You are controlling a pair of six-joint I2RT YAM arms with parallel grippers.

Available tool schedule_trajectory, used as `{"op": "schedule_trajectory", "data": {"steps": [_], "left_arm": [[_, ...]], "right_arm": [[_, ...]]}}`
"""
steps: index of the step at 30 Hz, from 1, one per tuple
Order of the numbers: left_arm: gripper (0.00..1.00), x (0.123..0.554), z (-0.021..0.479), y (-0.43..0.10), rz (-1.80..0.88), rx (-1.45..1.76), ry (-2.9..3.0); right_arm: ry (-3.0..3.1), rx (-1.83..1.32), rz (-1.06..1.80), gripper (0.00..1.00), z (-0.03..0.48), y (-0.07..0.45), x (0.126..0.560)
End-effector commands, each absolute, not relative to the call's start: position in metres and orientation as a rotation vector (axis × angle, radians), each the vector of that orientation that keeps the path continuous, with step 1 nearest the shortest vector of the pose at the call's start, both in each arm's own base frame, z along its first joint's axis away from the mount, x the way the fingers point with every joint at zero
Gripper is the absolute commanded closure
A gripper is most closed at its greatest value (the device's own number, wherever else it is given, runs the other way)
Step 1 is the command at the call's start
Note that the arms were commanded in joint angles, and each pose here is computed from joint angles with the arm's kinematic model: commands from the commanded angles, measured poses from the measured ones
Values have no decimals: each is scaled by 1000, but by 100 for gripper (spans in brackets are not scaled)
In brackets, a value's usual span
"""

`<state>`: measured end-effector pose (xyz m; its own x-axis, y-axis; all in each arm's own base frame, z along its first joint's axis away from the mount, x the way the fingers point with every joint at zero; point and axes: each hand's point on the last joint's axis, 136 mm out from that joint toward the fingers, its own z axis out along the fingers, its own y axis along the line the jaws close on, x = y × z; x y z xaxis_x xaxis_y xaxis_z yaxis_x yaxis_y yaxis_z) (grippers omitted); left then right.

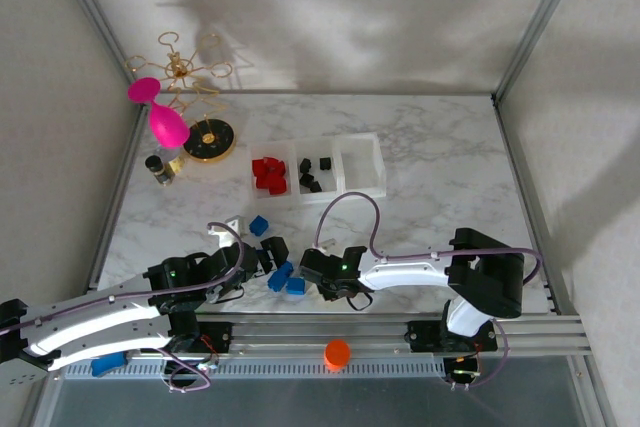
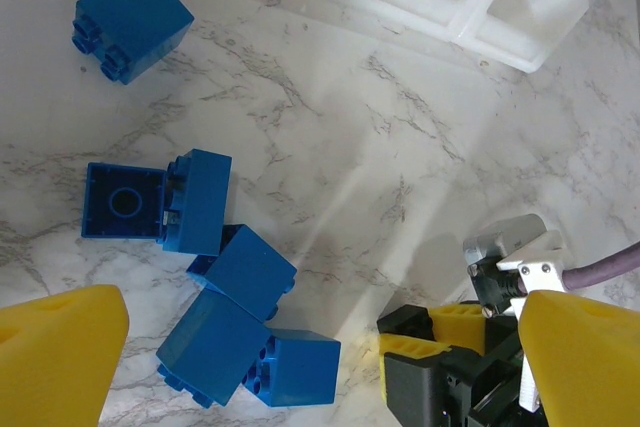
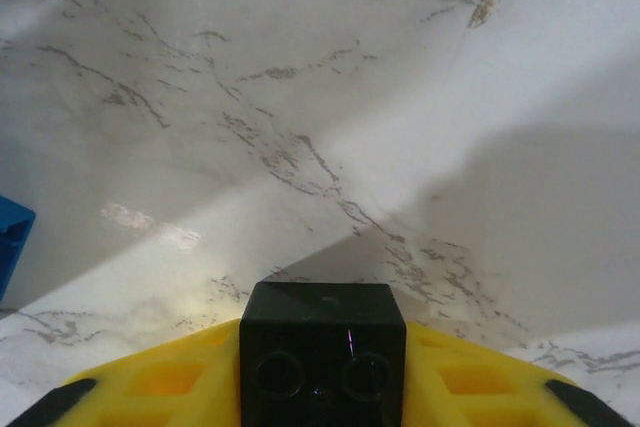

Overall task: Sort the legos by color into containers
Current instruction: Pick up the lego from the bottom-center of the table, then place the lego in the container.

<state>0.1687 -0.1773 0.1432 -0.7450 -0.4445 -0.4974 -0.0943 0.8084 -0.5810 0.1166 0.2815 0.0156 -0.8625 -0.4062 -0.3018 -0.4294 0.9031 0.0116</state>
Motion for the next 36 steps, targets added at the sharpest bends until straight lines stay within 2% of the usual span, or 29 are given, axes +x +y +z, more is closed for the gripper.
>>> {"op": "schedule_trajectory", "data": {"steps": [1,8,14,26,36], "left_arm": [[0,168,144,-174,-691,-398,2345],[1,173,159,-176,-702,-388,2306],[0,180,173,-179,-679,-372,2277],[0,215,185,-187,-599,-378,2225],[0,243,189,-171,-508,-465,2181]], "right_arm": [[2742,-614,127,67,26,288,120],[2671,-587,180,69,60,293,137],[2604,-525,245,69,91,293,172],[2379,-402,266,69,157,301,292],[2326,-368,206,69,145,305,376]]}}
